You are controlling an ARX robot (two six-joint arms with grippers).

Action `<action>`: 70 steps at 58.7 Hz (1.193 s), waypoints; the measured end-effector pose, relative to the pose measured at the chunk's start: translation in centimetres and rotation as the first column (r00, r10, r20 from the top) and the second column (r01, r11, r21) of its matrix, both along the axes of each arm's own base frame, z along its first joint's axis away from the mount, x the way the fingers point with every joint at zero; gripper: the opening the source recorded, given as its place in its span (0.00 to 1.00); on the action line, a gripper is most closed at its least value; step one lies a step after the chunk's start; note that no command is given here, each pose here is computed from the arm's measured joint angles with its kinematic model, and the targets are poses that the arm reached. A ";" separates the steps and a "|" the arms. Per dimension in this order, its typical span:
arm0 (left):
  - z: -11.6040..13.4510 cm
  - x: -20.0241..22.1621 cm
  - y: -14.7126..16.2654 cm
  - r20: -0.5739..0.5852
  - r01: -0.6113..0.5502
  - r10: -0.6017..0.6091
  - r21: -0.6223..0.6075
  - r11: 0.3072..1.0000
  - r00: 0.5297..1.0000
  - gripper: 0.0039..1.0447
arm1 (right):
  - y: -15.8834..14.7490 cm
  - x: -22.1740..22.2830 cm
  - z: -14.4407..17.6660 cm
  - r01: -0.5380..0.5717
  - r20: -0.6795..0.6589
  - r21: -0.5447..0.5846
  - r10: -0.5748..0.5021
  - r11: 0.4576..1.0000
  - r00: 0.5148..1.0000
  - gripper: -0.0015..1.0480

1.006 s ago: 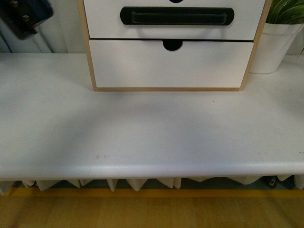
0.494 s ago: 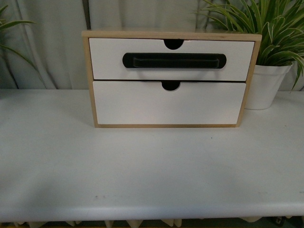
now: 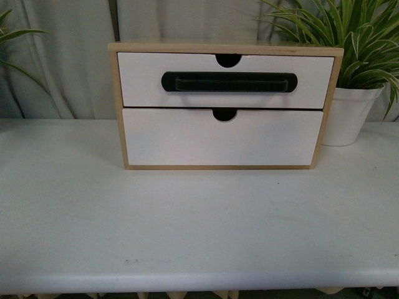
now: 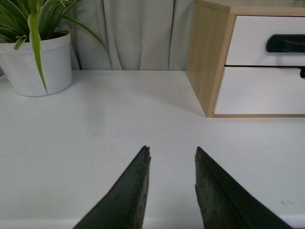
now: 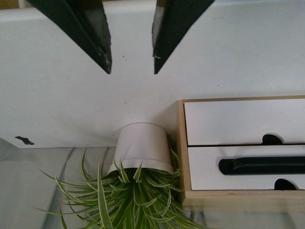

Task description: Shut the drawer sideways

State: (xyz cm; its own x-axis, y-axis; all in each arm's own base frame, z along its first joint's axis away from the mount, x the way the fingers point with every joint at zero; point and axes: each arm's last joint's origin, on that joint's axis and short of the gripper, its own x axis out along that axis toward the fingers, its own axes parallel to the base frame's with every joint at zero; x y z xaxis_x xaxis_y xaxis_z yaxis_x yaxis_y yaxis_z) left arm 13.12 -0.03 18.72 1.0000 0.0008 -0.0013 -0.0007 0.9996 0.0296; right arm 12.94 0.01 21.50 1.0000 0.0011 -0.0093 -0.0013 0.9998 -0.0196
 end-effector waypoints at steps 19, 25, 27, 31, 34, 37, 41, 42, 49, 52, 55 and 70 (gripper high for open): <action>-1.0 -1.0 0.0 -0.001 0.001 -0.001 -0.024 1.000 1.000 0.04 | 0.0 -1.0 -2.2 0.000 0.009 0.006 0.000 1.000 1.000 0.01; -1.2 -1.3 0.0 0.000 0.001 -0.001 -0.025 1.000 1.000 0.04 | 0.0 -1.3 -2.7 0.000 0.010 0.007 0.000 1.000 1.000 0.01; -1.4 -1.4 0.0 0.005 0.002 -0.001 -0.026 1.000 1.000 0.04 | 0.0 -1.3 -2.8 0.000 0.009 0.007 0.000 1.000 1.000 0.01; -1.8 -1.5 0.0 0.008 0.002 -0.001 -0.027 1.000 1.000 0.04 | 0.0 -1.5 -3.0 0.000 0.011 0.007 0.000 1.000 1.000 0.01; -1.8 -1.6 0.0 0.011 0.002 -0.001 -0.028 1.000 1.000 0.04 | 0.0 -1.6 -3.1 0.000 0.012 0.007 0.000 1.000 1.000 0.01; -1.7 -1.7 0.0 0.014 0.003 -0.003 -0.028 1.000 1.000 0.04 | 0.0 -1.7 -3.3 0.000 0.013 0.007 0.000 1.000 1.000 0.01; -1.7 -1.9 0.0 0.015 0.003 -0.003 -0.028 1.000 1.000 0.04 | 0.0 -1.8 -3.5 0.000 0.012 0.007 0.000 1.000 1.000 0.01; -1.7 -1.9 0.0 0.015 0.003 -0.003 -0.028 1.000 1.000 0.04 | 0.0 -1.8 -3.6 0.000 0.011 0.007 0.000 1.000 1.000 0.01; -1.8 -2.1 0.0 0.014 0.003 -0.003 -0.028 1.000 1.000 0.04 | 0.0 -2.0 -3.9 0.000 0.010 0.007 0.000 1.000 1.000 0.01; -1.8 -2.2 0.0 0.015 0.003 -0.003 -0.028 1.000 1.000 0.04 | 0.0 -2.1 -4.0 0.000 0.014 0.007 0.000 1.000 1.000 0.01; -1.8 -2.3 0.0 0.013 0.003 -0.003 -0.028 1.000 1.000 0.04 | 0.0 -2.4 -4.4 0.000 0.013 0.007 0.000 1.000 1.000 0.01; -2.1 -3.4 0.0 0.006 0.003 -0.003 -0.028 1.000 1.000 0.04 | 0.0 -3.2 -4.9 -0.001 0.013 0.008 0.001 1.000 1.000 0.01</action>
State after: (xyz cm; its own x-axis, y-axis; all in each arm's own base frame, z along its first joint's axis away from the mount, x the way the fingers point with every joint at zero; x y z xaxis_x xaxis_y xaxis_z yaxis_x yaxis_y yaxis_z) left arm 9.75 -0.02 16.62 1.0000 -0.0019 0.0044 0.0019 1.0000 0.0013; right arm 9.76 0.01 16.56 1.0000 0.0019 0.0036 -0.0019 0.9999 -0.0120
